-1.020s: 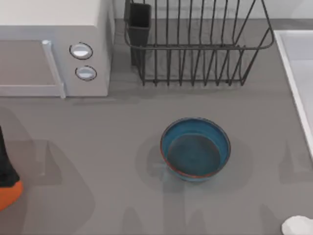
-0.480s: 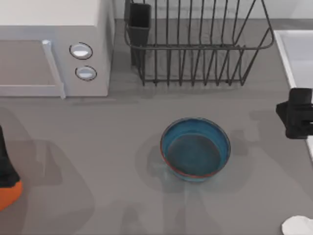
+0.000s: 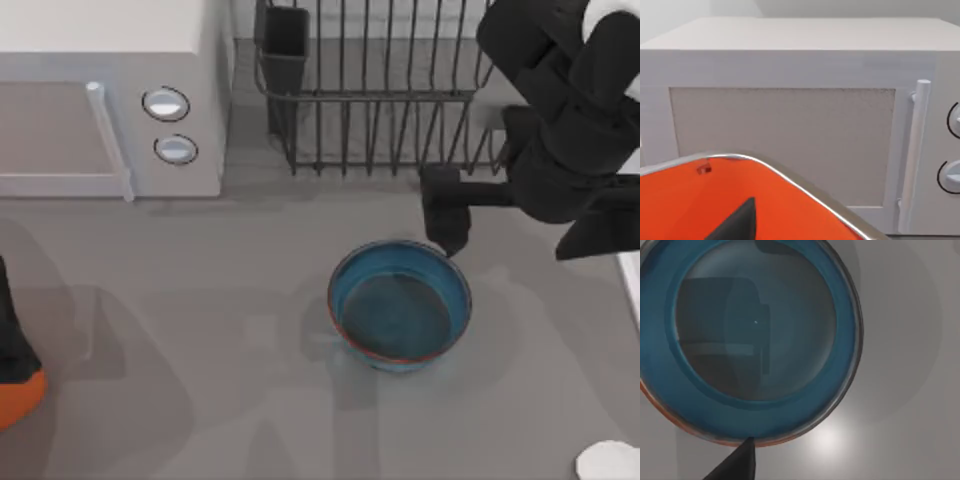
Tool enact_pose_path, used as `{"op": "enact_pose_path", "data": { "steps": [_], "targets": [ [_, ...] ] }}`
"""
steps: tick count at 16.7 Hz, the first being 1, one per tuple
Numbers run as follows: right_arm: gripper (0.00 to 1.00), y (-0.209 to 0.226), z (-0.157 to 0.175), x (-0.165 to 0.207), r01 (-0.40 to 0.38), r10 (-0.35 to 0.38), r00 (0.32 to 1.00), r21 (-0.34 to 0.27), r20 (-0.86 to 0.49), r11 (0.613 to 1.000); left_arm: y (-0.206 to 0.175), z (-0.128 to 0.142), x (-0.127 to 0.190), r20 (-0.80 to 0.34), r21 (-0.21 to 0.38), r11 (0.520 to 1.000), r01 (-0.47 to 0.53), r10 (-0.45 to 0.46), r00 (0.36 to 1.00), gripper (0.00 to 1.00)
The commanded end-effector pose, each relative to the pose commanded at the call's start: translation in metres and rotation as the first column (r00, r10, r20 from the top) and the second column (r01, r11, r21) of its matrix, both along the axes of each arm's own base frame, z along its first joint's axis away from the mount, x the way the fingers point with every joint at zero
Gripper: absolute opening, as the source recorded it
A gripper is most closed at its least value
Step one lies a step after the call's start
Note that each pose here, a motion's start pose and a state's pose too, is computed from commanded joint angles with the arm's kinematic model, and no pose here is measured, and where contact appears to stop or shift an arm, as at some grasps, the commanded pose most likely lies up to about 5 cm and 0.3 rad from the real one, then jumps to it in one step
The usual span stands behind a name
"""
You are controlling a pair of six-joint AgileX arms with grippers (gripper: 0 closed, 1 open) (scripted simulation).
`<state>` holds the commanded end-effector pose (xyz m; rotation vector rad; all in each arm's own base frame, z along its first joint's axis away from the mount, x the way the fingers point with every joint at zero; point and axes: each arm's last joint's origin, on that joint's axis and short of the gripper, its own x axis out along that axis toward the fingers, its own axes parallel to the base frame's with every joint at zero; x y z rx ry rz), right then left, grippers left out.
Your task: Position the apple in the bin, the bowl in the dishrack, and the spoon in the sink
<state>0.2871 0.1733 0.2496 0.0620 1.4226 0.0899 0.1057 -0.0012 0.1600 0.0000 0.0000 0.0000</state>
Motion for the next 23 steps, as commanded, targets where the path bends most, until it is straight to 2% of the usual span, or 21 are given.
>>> {"op": "enact_pose_path", "data": {
  "steps": [5, 13, 20, 23],
  "targets": [
    [1.00, 0.021, -0.019, 0.034, 0.018, -0.030, 0.990, -0.090, -0.134, 0.996, 0.000, 0.000, 0.000, 0.000, 0.000, 1.000, 0.000, 0.000, 1.000, 1.00],
    [1.00, 0.022, -0.026, 0.038, 0.020, -0.035, 0.989, -0.100, -0.147, 0.995, 0.000, 0.000, 0.000, 0.000, 0.000, 1.000, 0.000, 0.000, 1.000, 1.00],
    [1.00, 0.024, -0.104, 0.041, 0.022, -0.034, 0.990, -0.093, -0.135, 0.995, 0.000, 0.000, 0.000, 0.000, 0.000, 1.000, 0.000, 0.000, 1.000, 1.00],
    [1.00, 0.022, -0.121, 0.038, 0.021, -0.035, 0.989, -0.100, -0.145, 0.995, 0.000, 0.000, 0.000, 0.000, 0.000, 1.000, 0.000, 0.000, 1.000, 1.00]
  ]
}}
